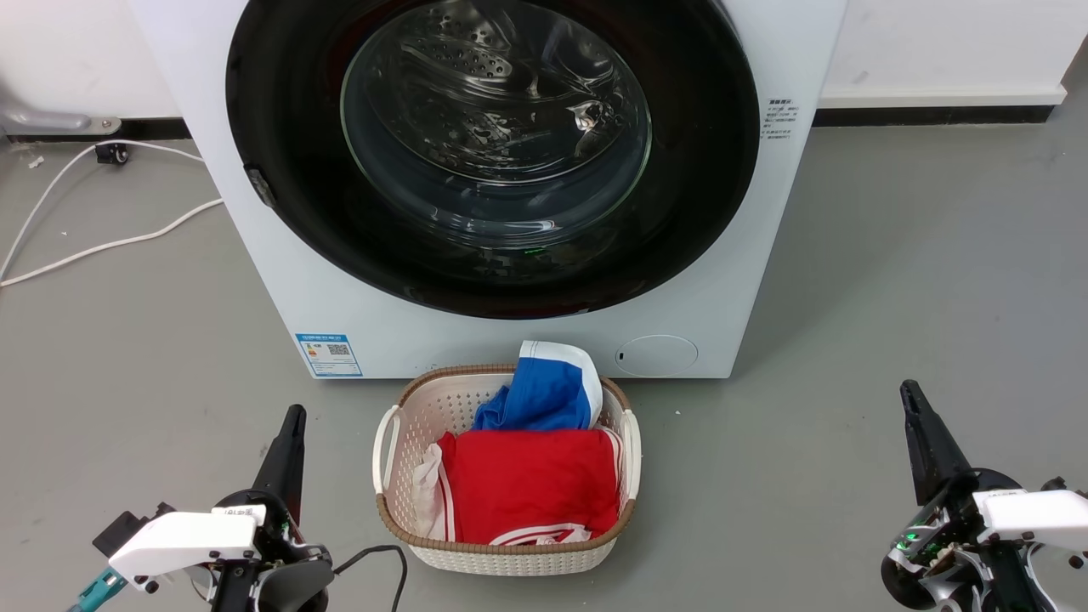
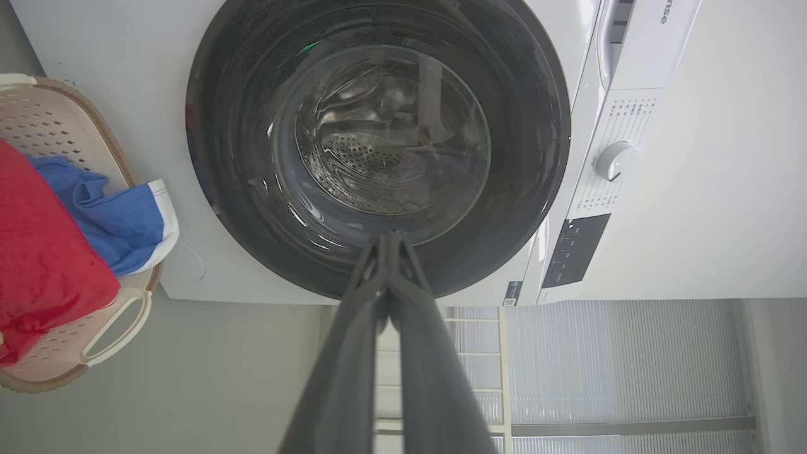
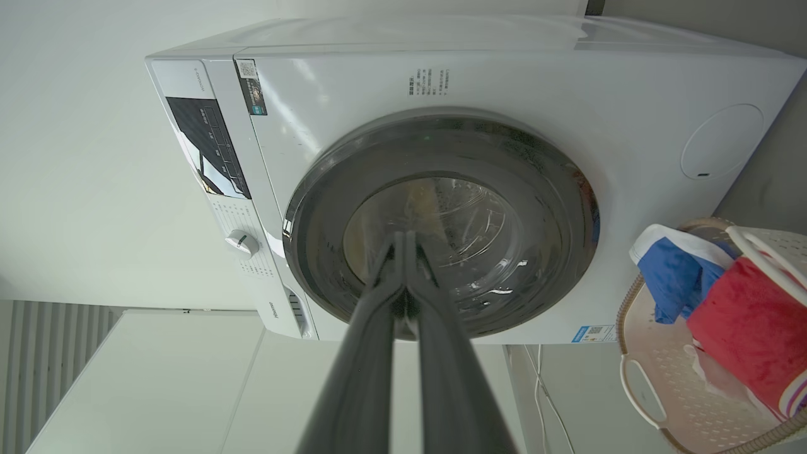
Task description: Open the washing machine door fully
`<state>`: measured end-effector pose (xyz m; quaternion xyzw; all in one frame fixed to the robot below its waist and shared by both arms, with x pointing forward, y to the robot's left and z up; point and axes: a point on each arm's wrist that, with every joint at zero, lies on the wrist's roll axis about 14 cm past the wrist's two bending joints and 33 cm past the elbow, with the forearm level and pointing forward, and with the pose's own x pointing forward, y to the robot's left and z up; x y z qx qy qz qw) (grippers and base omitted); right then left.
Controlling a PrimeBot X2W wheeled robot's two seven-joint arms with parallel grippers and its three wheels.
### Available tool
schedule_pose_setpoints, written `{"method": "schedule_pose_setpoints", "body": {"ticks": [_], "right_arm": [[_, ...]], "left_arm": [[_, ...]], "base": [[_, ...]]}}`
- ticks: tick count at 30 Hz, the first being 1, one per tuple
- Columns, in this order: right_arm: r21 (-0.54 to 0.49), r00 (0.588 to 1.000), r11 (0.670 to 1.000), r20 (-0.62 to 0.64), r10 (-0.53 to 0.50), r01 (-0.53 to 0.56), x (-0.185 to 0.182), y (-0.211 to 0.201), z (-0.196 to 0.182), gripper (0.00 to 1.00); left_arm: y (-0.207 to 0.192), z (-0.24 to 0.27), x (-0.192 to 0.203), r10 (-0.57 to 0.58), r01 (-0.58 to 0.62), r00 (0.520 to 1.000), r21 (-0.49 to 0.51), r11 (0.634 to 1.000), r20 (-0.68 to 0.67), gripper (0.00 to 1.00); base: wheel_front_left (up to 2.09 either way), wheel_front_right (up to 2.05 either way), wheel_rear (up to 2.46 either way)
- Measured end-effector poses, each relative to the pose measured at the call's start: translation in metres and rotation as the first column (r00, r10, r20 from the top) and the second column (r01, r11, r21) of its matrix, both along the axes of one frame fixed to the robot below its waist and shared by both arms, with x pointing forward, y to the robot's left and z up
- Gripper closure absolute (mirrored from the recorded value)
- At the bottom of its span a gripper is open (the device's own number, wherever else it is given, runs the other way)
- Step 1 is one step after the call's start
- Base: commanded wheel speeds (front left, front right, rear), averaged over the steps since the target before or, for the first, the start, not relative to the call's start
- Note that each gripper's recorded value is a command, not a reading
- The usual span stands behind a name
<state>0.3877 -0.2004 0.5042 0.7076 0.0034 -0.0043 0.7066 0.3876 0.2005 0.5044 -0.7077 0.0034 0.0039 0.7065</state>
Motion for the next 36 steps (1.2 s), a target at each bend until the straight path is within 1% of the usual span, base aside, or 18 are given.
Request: {"method": "schedule_pose_setpoints", "body": {"ticks": [16, 17, 22, 28, 33, 36], "right_arm": [[-0.001, 1.0, 1.0, 0.0, 0.001, -0.001, 0.0, 0.0, 0.0, 1.0], [-0.001, 1.0, 1.0, -0.004, 0.0, 0.0, 0.0, 0.0, -0.001, 0.0], [0.004, 0.998, 1.0, -0.064, -0.008, 0.008, -0.011, -0.001, -0.022, 0.0], [-0.008, 0.999, 1.0, -0.042, -0.024, 0.023, -0.01, -0.001, -0.015, 0.0], [-0.057, 0.999, 0.998, -0.026, -0.031, 0.03, -0.01, -0.001, -0.009, 0.0], [-0.112, 0.999, 0.993, -0.02, -0.029, 0.026, -0.011, 0.0, -0.007, 0.0]], "left_arm": [[0.0, 0.0, 0.0, 0.002, -0.002, 1.0, -0.001, 1.0, 0.0, 1.0], [0.0, -0.001, 0.0, 0.003, -0.003, 1.0, -0.002, 1.0, -0.004, 0.0], [-0.003, -0.022, -0.01, 0.001, -0.002, 0.998, -0.011, 1.0, -0.066, 0.0], [-0.012, -0.017, -0.008, -0.006, 0.006, 0.999, -0.005, 1.0, -0.05, 0.0], [-0.015, -0.01, -0.007, -0.004, 0.005, 1.0, 0.035, 0.999, -0.028, 0.0], [-0.017, -0.005, -0.006, -0.008, 0.009, 1.0, 0.087, 0.996, -0.015, 0.0]], "base": [[0.0, 0.0, 0.0], [0.0, 0.0, 0.0], [0.0, 0.0, 0.0], [0.0, 0.0, 0.0], [0.0, 0.0, 0.0], [0.0, 0.0, 0.0]]}}
